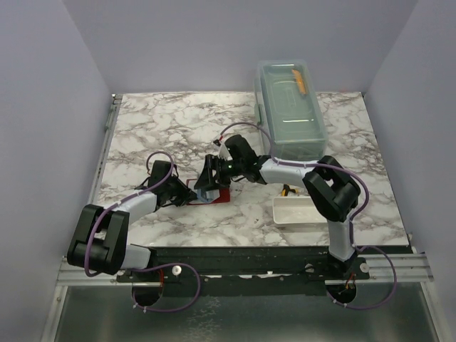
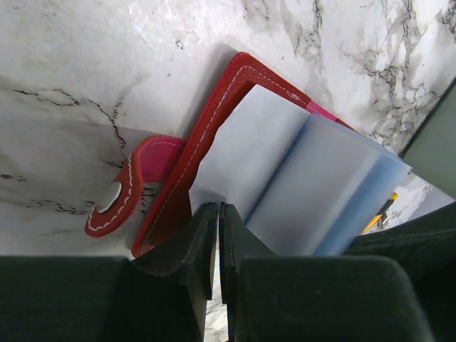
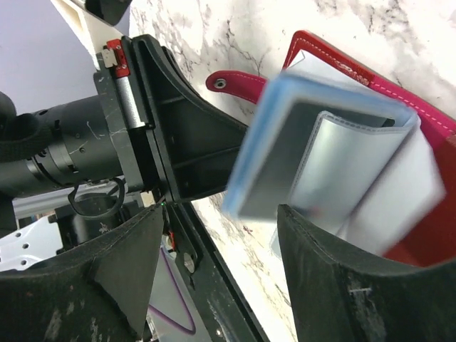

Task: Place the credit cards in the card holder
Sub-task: Open the card holder at the center of the board.

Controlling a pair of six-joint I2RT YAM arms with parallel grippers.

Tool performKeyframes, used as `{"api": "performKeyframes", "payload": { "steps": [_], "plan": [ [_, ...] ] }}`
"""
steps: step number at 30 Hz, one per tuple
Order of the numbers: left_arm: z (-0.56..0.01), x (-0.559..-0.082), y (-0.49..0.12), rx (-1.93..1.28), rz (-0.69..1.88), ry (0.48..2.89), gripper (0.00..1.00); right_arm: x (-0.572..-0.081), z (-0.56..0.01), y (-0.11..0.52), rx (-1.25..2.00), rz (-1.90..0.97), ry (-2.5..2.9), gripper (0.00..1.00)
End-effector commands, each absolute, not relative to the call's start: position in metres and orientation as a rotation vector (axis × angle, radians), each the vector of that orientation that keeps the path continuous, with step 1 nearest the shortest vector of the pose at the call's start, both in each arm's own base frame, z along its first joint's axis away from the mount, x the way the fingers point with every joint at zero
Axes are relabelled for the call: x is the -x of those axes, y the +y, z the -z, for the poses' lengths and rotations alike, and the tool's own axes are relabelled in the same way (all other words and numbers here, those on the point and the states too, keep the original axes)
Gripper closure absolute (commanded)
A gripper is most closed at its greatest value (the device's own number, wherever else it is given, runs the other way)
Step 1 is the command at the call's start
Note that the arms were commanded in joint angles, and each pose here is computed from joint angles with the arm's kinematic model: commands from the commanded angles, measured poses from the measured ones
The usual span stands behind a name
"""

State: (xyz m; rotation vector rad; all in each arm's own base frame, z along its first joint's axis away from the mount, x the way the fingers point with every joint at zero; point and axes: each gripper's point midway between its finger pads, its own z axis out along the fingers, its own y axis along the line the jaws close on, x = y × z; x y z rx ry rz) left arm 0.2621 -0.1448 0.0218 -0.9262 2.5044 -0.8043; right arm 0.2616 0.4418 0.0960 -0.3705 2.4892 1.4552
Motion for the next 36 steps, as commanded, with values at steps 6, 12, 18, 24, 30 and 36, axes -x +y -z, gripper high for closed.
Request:
{"api": "performKeyframes", "payload": {
  "steps": [6,12,18,24,30,36],
  "plan": [
    [-0.005,-0.222,-0.141,0.952,0.746,2.632,0.8,-0.261,-0.084,0.446,0.388,-1.431,2.517,0.32],
    [-0.026,-0.224,-0.138,0.91,0.749,2.603,0.72,-0.263,-0.076,0.438,0.364,-1.365,2.534,0.38],
    [-0.038,-0.23,-0.141,0.852,0.777,2.584,0.69,-0.266,-0.068,0.431,0.372,-1.293,2.544,0.47],
    [-0.046,-0.234,-0.145,0.822,0.807,2.575,0.69,-0.259,-0.063,0.432,0.396,-1.314,2.555,0.47],
    [-0.061,-0.249,-0.148,0.749,0.823,2.538,0.65,-0.257,-0.052,0.425,0.399,-1.248,2.576,0.48],
    [-0.063,-0.265,-0.153,0.729,0.836,2.534,0.65,-0.264,-0.049,0.41,0.404,-1.106,2.585,0.47]
  ]
}}
